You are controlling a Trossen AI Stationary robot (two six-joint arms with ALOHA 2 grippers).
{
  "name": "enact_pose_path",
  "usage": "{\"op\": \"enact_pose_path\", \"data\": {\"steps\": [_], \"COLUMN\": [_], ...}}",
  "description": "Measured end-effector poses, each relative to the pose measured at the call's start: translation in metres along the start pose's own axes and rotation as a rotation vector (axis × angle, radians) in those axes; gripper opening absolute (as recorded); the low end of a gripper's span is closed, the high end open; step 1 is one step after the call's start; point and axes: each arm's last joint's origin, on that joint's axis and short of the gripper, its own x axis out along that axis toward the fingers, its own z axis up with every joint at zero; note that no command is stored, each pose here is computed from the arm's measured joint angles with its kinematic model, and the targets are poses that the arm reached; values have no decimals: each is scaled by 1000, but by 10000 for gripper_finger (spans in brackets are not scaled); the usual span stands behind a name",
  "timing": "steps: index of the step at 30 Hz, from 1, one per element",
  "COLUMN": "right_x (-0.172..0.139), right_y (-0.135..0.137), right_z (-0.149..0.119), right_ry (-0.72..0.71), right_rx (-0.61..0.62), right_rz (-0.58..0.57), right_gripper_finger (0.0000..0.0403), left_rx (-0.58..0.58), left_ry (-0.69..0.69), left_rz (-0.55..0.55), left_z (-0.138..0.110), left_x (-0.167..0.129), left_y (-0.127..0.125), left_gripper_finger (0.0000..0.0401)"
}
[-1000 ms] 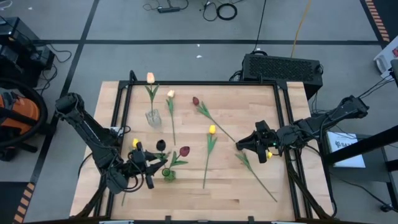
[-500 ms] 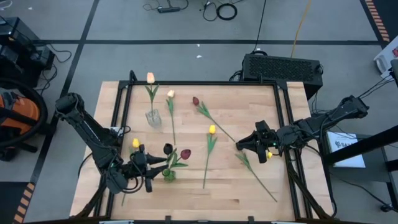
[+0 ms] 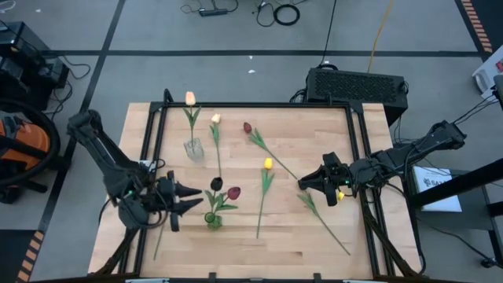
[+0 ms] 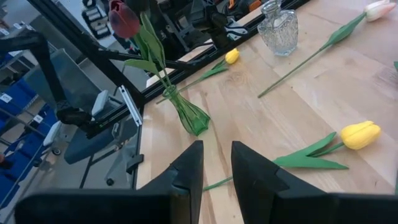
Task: Sort flowers into vase by color
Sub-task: Put the left yellow tulip into the transparent vase
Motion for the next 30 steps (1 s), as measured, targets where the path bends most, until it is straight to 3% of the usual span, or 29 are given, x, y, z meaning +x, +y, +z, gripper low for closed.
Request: {"op": "enact_pose_path", "data": {"steps": [8,14,18,24,30], "right_x": [0,0,0,1,2], "right_y": [0,0,-1,-4,-5], "right_z": [0,0,1,3,5], "right_ry": [-4,-7,-11,-32,-38], "right_rx": [-10,-21,-35,-34,-34], "right_rz": [-5,-9,-13,-42,-51], "right_gripper_finger": [75,75,75,75,75], "left_rx": [-119,-286,-425,-680,-817], "left_ry": [83,365,591,779,882], "left_rz": [52,151,335,691,842], "left_z": [4,-7,-17,-24,-28], "left_x": [-14,-9,-8,-15,-13], "left_y": [28,52,71,93,96], "left_gripper_finger": [136,136,136,136,136]}}
